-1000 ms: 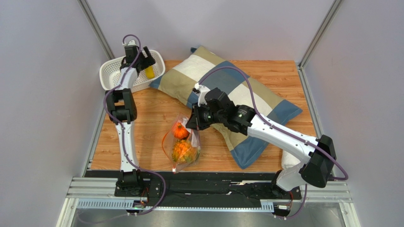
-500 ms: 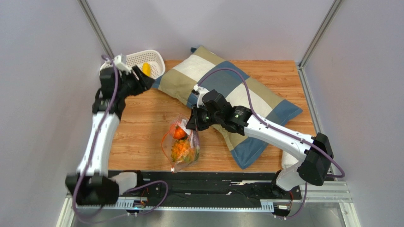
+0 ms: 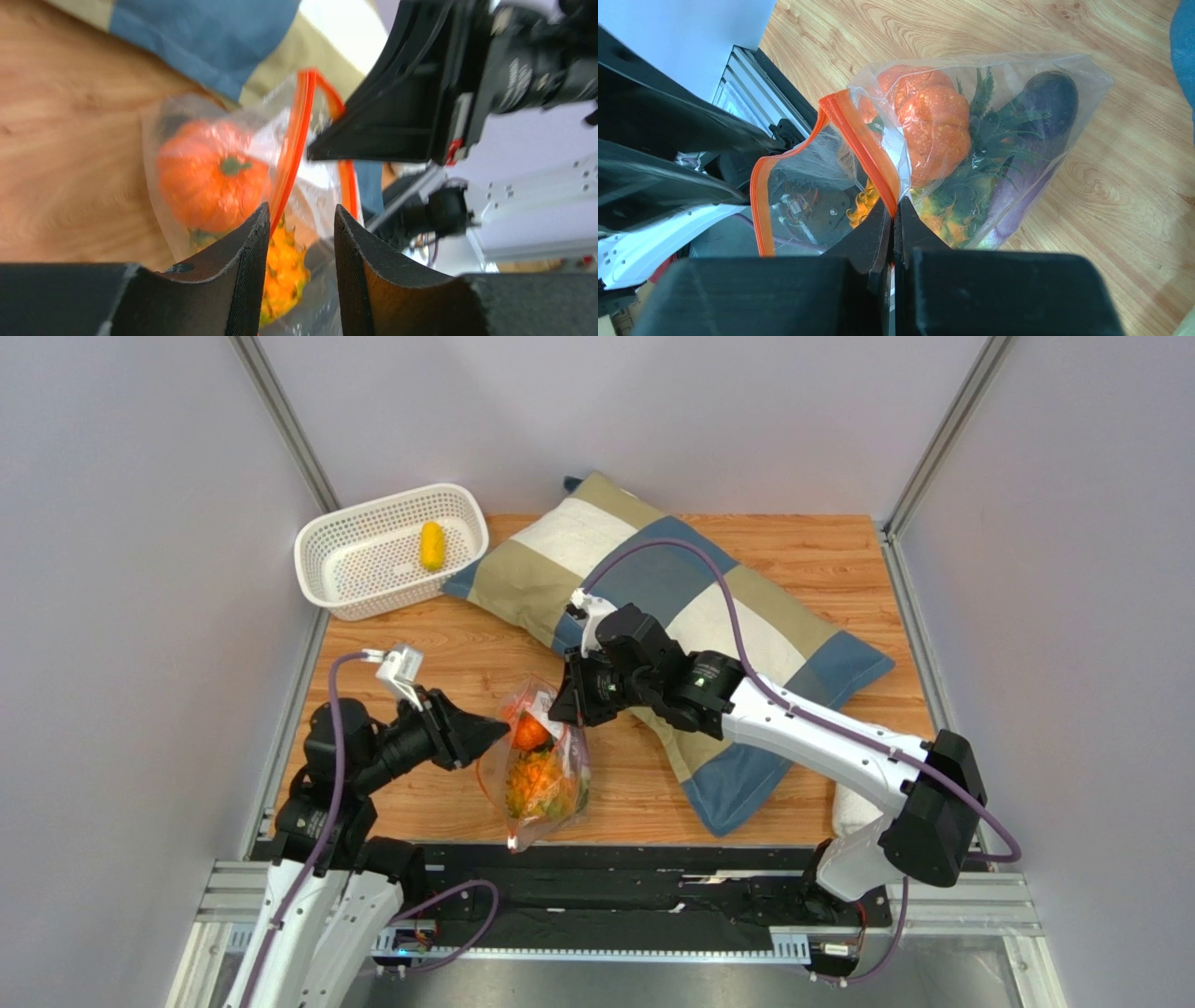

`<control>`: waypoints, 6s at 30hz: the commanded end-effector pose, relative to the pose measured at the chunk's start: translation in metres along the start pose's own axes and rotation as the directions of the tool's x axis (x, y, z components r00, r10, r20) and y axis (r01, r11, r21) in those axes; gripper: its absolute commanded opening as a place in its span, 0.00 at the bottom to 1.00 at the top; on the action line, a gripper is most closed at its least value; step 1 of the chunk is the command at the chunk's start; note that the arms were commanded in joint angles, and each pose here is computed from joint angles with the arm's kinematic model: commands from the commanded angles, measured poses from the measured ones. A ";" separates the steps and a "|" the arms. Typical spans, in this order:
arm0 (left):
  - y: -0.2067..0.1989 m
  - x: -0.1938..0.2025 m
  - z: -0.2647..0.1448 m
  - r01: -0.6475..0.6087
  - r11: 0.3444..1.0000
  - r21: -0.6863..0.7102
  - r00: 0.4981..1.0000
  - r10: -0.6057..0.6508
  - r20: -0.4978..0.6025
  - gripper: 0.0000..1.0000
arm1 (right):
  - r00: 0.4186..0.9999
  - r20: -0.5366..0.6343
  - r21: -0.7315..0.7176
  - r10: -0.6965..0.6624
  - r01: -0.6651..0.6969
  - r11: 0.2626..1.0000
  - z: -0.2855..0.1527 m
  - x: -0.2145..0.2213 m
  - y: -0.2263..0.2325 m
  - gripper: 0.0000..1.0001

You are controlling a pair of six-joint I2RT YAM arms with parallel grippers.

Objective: Open the zip-top bag and remove the fake food

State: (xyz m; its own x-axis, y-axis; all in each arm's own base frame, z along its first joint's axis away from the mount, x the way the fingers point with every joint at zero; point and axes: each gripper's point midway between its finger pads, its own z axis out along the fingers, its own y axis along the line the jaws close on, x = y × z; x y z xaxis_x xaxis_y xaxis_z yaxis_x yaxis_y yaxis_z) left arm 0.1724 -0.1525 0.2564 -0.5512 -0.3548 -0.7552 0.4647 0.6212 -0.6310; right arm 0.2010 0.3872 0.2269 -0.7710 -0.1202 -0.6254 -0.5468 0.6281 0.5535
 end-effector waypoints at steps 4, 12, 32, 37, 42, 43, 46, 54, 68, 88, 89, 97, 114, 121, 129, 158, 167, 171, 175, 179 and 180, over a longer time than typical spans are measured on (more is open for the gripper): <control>-0.009 0.044 0.012 -0.047 0.999 0.004 0.969 0.046 -0.243 0.46 | 0.996 0.084 -0.043 -0.010 0.013 0.999 -0.017 -0.028 0.023 0.00; -0.031 0.046 0.017 -0.058 0.997 0.043 0.970 0.067 -0.234 0.39 | 0.996 0.092 -0.036 -0.012 0.015 0.999 -0.019 -0.032 0.027 0.00; -0.088 0.020 0.007 -0.013 0.974 0.227 0.979 0.059 -0.195 0.35 | 0.993 0.118 -0.045 0.008 -0.003 0.999 -0.033 -0.037 0.032 0.00; -0.051 0.026 0.029 -0.023 0.998 0.052 0.978 0.034 -0.205 0.32 | 0.991 0.128 -0.087 0.035 -0.024 0.996 -0.036 -0.039 0.041 0.00; -0.011 0.021 0.038 -0.099 0.987 -0.128 0.985 0.078 -0.156 0.32 | 0.989 0.130 -0.130 0.069 -0.052 0.990 -0.037 -0.040 0.049 0.00; -0.003 0.021 0.042 -0.106 0.981 -0.163 0.985 0.081 -0.154 0.37 | 0.989 0.131 -0.139 0.072 -0.054 0.989 -0.036 -0.040 0.051 0.00; 0.011 0.027 0.048 -0.138 0.968 -0.211 0.978 0.099 -0.183 0.51 | 0.990 0.122 -0.144 0.073 -0.055 0.988 -0.035 -0.039 0.052 0.00; 0.037 0.031 0.062 -0.156 0.942 -0.298 0.980 0.108 -0.170 0.63 | 0.991 0.118 -0.142 0.062 -0.045 0.989 -0.034 -0.037 0.051 0.00; 0.022 0.017 0.079 -0.136 0.968 -0.209 0.990 0.126 -0.063 0.46 | 0.993 0.107 -0.149 0.040 -0.024 0.988 -0.032 -0.036 0.053 0.00; 0.008 0.011 0.092 -0.156 0.977 -0.143 0.988 0.155 -0.021 0.55 | 0.996 0.081 -0.163 0.028 -0.014 0.987 -0.027 -0.032 0.057 0.00; 0.009 0.013 0.094 -0.154 0.978 -0.142 0.988 0.152 -0.024 0.52 | 0.997 0.078 -0.162 0.028 -0.015 0.987 -0.026 -0.031 0.056 0.00; 0.022 0.026 0.106 -0.155 0.968 -0.198 0.987 0.143 -0.074 0.50 | 0.996 0.084 -0.169 0.025 -0.011 0.986 -0.029 -0.033 0.058 0.00; 0.039 0.011 0.097 -0.162 0.938 -0.307 0.986 0.164 -0.017 0.00 | 0.996 0.086 -0.111 -0.018 0.027 0.993 -0.034 -0.027 0.043 0.00; 0.016 0.006 0.058 -0.178 0.962 -0.209 0.982 0.186 0.017 0.00 | 0.994 0.092 -0.080 -0.050 0.057 0.995 -0.042 -0.024 0.027 0.00; -0.015 0.008 0.029 -0.195 0.979 -0.057 0.980 0.196 0.019 0.00 | 0.995 0.090 -0.055 -0.050 0.055 0.997 -0.039 -0.022 0.021 0.00; -0.058 -0.169 0.005 -0.307 0.885 -0.349 0.854 0.418 0.310 0.00 | 0.994 0.077 0.032 -0.077 0.075 0.997 -0.045 -0.017 -0.010 0.00; 0.033 -0.260 0.050 -0.176 0.781 -0.599 0.818 0.455 0.353 0.00 | 0.990 0.083 -0.026 -0.114 0.117 0.993 -0.055 -0.020 0.004 0.00; 0.091 -0.292 0.067 -0.116 0.698 -0.706 0.791 0.495 0.360 0.00 | 0.991 0.066 -0.079 -0.116 0.121 0.990 -0.057 -0.016 0.013 0.00; 0.158 -0.314 0.098 -0.080 0.679 -0.729 0.793 0.486 0.366 0.00 | 0.992 0.044 -0.092 -0.116 0.120 0.989 -0.056 -0.010 0.013 0.00; 0.222 -0.339 0.109 -0.020 0.679 -0.734 0.788 0.463 0.407 0.00 | 0.993 0.014 -0.122 -0.116 0.117 0.986 -0.057 -0.004 0.017 0.00; 0.243 -0.343 0.120 -0.007 0.675 -0.737 0.797 0.449 0.404 0.00 | 0.993 0.010 -0.130 -0.117 0.118 0.984 -0.057 -0.002 0.019 0.00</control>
State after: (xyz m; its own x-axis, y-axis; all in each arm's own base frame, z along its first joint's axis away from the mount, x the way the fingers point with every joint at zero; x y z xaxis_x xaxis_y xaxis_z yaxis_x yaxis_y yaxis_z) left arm 0.5093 0.0071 0.3059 -0.1200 -0.2454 -0.9620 -0.2180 0.9518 -0.2156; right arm 0.1849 0.3549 0.2537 -0.7182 -0.1770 -0.6730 -0.6327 0.5688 0.5256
